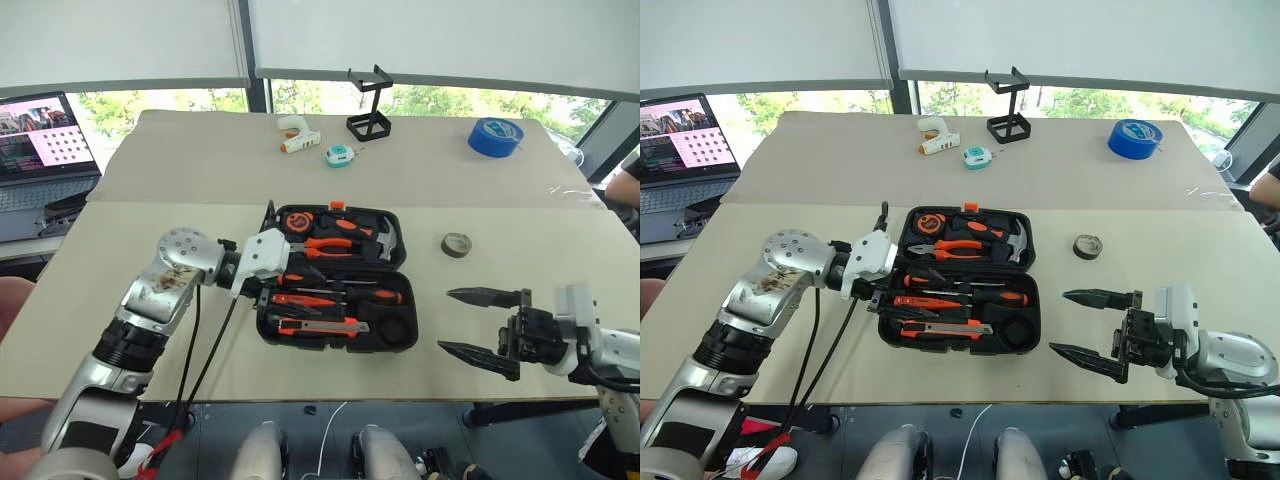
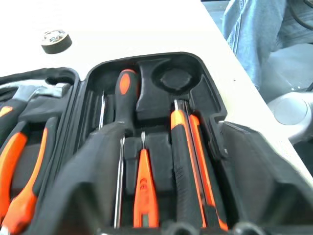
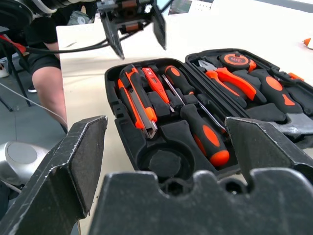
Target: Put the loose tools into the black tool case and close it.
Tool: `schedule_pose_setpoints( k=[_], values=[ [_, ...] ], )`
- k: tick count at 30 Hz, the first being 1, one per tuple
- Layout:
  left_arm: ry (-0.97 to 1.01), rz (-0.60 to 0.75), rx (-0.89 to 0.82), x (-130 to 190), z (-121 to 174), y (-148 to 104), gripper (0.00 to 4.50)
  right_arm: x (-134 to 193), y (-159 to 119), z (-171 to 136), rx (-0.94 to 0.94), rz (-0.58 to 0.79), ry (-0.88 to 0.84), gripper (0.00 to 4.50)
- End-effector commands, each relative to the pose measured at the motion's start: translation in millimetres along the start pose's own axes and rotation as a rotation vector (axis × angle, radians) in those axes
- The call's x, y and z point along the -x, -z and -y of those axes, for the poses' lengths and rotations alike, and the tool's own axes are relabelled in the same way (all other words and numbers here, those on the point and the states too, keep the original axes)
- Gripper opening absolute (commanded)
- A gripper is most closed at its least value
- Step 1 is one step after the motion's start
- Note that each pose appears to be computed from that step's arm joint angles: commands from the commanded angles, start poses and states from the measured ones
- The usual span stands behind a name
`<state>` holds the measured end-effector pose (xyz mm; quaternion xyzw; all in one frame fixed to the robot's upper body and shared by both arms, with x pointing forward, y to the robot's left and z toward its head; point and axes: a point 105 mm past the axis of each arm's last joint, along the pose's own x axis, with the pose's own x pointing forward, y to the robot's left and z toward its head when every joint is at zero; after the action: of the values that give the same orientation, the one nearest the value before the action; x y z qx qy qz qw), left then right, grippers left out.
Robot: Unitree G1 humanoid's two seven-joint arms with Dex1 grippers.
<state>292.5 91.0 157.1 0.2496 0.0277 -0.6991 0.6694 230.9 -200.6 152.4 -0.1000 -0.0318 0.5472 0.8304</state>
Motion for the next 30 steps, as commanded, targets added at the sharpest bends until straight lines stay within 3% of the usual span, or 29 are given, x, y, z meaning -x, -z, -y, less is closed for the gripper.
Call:
schedule_pose_setpoints(
  k=[1, 5, 6, 13, 18, 30],
  values=[
    [0.007, 0.048, -0.084, -8.9, 11.2, 0.6, 1.58, -1.0, -9.5, 4.1, 0.082, 0.029, 0.024, 4.50],
    [-0.045, 0.015, -0.056, -30.1, 16.5, 18.8, 0.15, 2.1, -10.3, 5.3, 0.097, 0.026, 0.035, 4.50],
    [-0.065, 0.002, -0.034, -34.9, 15.1, 23.0, 0.03, 2.8, -10.7, 4.7, 0.097, 0.025, 0.036, 4.50],
    [-0.072, -0.138, 0.002, -47.3, 17.3, 48.9, 0.03, 3.3, -11.9, 2.0, 0.086, 0.028, 0.051, 4.50],
    [-0.055, -0.228, 0.147, -52.5, 27.8, 70.4, 0.03, 3.9, -9.8, -1.7, 0.075, 0.027, 0.058, 4.50],
    [-0.043, -0.223, 0.243, -56.7, 39.2, 81.2, 0.03, 1.1, -5.3, -0.6, 0.064, 0.041, 0.076, 4.50]
  ],
)
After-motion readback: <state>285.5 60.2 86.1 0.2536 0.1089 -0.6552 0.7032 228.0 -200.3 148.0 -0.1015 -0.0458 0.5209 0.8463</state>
